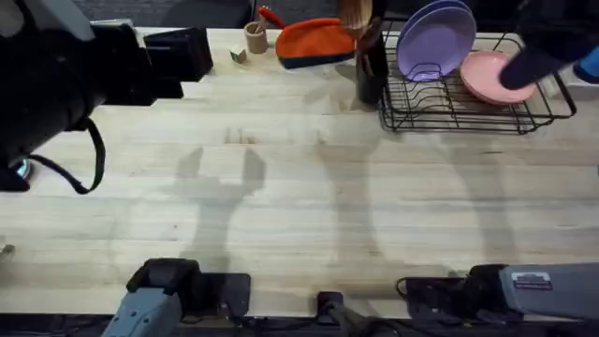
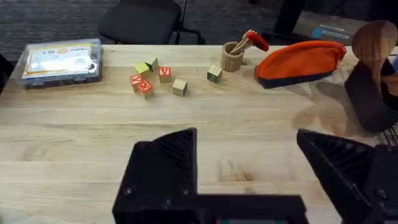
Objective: Pick up the cup on the table and put them onto the rack.
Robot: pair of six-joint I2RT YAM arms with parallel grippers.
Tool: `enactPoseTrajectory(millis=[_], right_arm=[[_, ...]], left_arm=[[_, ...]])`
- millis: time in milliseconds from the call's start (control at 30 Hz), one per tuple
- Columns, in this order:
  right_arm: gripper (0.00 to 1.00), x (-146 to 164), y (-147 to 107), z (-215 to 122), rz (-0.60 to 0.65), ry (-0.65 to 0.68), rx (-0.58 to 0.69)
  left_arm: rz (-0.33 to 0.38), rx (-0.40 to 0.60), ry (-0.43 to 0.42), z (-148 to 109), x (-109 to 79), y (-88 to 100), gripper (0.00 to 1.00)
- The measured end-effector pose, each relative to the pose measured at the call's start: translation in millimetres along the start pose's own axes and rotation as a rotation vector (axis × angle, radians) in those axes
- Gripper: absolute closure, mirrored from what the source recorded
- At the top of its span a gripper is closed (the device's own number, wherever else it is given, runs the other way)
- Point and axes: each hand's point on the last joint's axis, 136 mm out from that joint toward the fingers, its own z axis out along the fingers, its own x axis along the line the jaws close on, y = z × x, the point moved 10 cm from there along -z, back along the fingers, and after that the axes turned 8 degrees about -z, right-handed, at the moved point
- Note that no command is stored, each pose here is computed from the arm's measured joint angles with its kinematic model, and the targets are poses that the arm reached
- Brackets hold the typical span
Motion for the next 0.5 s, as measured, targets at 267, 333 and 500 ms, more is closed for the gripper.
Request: enactPoseTrajectory(millis=[267, 333, 500], right_arm=[[0.971, 65.4, 11.8, 17.0, -0.181, 0.086, 0.015], [0.971, 74.4, 10.9, 20.3, -0.204, 0.095, 0.024], [0.971, 95.0, 8.1, 28.6, -0.254, 0.113, 0.049]], left_arm=[[0.0, 0.0, 0.0, 0.0, 0.0, 0.0, 0.007], [0.0, 0.0, 0.0, 0.0, 0.0, 0.0, 0.007], [0.0, 0.0, 0.0, 0.0, 0.0, 0.0, 0.007]])
